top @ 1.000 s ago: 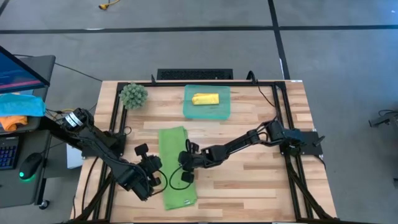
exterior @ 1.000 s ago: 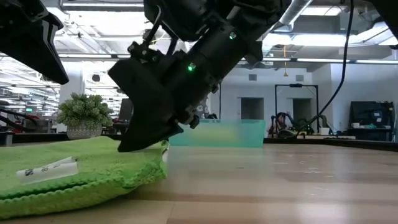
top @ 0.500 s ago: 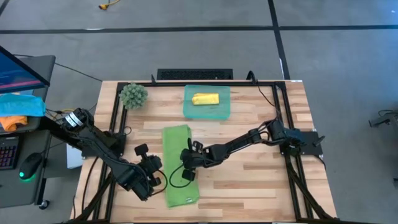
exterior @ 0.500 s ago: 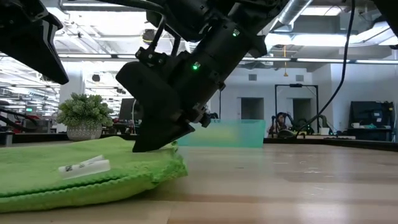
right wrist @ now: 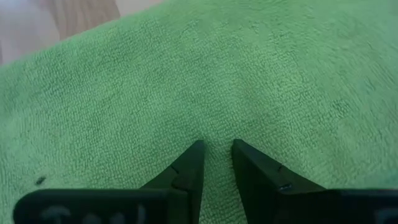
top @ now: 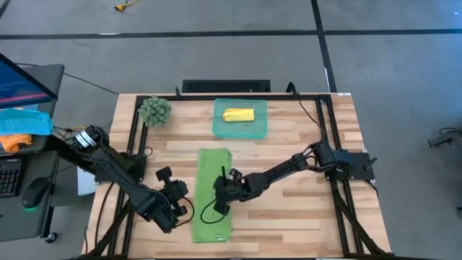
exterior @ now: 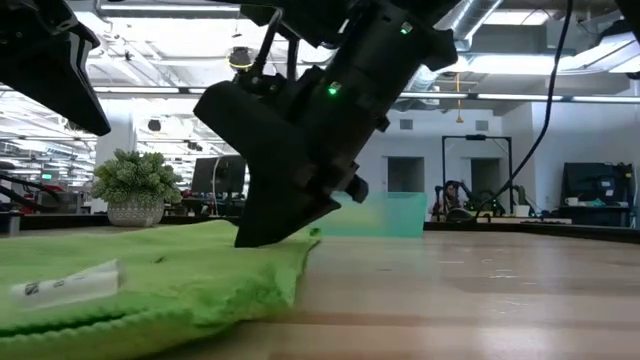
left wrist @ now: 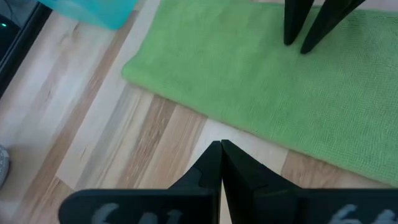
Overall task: Roll microfiber towels into tight, uniform cylinder then place into a basket
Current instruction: Fold the green microfiber cloth
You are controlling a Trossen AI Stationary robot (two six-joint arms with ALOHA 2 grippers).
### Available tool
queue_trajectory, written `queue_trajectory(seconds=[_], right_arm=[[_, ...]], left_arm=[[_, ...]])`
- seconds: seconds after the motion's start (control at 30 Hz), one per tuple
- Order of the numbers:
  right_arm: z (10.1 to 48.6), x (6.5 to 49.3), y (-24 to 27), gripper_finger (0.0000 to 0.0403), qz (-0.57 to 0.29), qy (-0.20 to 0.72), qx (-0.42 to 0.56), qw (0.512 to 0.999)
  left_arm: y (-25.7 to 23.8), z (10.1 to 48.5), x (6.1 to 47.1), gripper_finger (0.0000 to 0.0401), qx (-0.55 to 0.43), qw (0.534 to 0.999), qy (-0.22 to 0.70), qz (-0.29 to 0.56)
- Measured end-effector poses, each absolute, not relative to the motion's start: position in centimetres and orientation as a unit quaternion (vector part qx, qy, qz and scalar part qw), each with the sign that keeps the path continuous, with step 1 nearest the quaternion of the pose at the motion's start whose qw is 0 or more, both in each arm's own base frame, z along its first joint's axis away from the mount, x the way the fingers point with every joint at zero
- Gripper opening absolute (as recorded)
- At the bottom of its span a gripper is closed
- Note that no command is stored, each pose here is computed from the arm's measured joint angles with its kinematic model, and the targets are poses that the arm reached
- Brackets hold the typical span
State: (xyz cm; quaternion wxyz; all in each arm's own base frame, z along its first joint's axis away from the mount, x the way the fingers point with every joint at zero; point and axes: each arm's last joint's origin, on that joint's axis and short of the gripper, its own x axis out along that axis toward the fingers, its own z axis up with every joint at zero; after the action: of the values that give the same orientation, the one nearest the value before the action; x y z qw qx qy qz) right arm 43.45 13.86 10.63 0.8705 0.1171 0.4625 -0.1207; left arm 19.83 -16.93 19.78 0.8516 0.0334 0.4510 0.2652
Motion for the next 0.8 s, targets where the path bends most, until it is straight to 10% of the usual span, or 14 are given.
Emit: queue_trajectory(seconds=[0.8], right_arm=[[12.1,41.7,12.6,0.0111,-0.182,0.501,0.055,0.844]], left_arm=[[-17.0,19.7,19.8,0.0031,0.047,0.846,0.469,0.249]])
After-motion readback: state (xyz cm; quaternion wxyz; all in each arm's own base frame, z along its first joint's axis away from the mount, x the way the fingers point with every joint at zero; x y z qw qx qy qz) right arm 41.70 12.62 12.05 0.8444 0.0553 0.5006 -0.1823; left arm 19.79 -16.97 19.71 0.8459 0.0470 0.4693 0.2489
